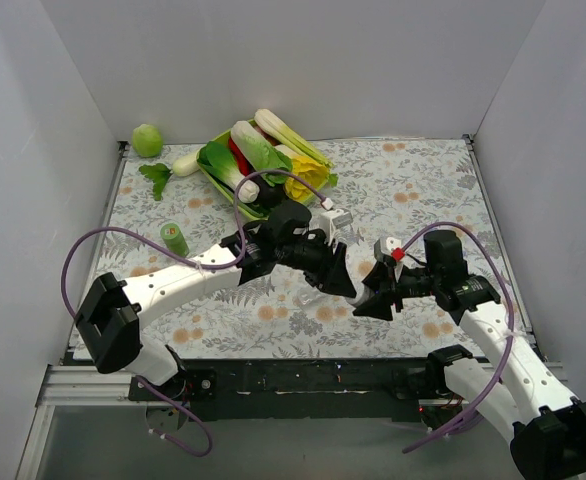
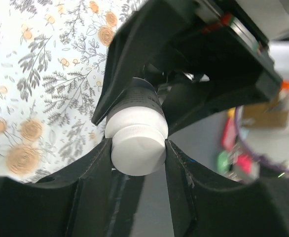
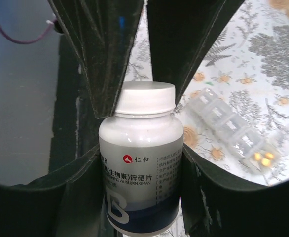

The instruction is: Sort the pills into containers

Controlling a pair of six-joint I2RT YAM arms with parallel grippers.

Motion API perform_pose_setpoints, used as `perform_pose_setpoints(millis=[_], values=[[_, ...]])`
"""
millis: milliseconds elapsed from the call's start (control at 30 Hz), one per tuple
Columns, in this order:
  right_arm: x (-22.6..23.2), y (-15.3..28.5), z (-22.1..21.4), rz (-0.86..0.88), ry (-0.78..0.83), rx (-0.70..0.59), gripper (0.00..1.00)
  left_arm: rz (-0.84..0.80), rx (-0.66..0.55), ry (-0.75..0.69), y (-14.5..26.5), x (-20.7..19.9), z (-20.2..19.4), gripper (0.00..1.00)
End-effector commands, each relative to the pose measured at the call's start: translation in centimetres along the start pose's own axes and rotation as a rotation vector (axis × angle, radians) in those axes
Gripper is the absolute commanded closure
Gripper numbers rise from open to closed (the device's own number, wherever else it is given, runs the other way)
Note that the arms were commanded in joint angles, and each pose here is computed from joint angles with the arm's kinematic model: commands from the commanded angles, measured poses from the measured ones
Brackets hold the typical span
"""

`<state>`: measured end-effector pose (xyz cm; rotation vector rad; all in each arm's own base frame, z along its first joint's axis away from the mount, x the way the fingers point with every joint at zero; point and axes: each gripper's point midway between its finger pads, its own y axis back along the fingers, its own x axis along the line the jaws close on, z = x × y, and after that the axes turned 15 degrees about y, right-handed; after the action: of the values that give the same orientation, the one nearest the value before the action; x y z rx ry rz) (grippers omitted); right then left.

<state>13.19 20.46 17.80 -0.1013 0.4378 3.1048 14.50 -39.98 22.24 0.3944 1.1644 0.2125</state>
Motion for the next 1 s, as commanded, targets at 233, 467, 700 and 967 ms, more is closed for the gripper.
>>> perform_pose_setpoints(millis=[233, 467, 700, 967], values=[[1.8, -0.1, 2.6, 0.094, 0.063, -0.151, 0.98, -0.197, -0.149, -0.434, 3.2, -4.9, 1.6, 0.02], [0.3, 0.1, 1.7, 0.006, 0.126, -0.079, 0.98, -0.112, -0.286, -0.003, 7.0, -4.2, 3.1, 0.02], [-0.8, 0.2, 1.3, -0.047, 0.135, -0.042, 0.98, -0.001, -0.255, 0.412, 6.0, -2.1, 1.5, 0.02], [-1.2, 0.2, 1.0, -0.064, 0.120, -0.027, 0.98, 0.156, -0.318, 0.550, 3.4, -0.7, 1.7, 0.18]])
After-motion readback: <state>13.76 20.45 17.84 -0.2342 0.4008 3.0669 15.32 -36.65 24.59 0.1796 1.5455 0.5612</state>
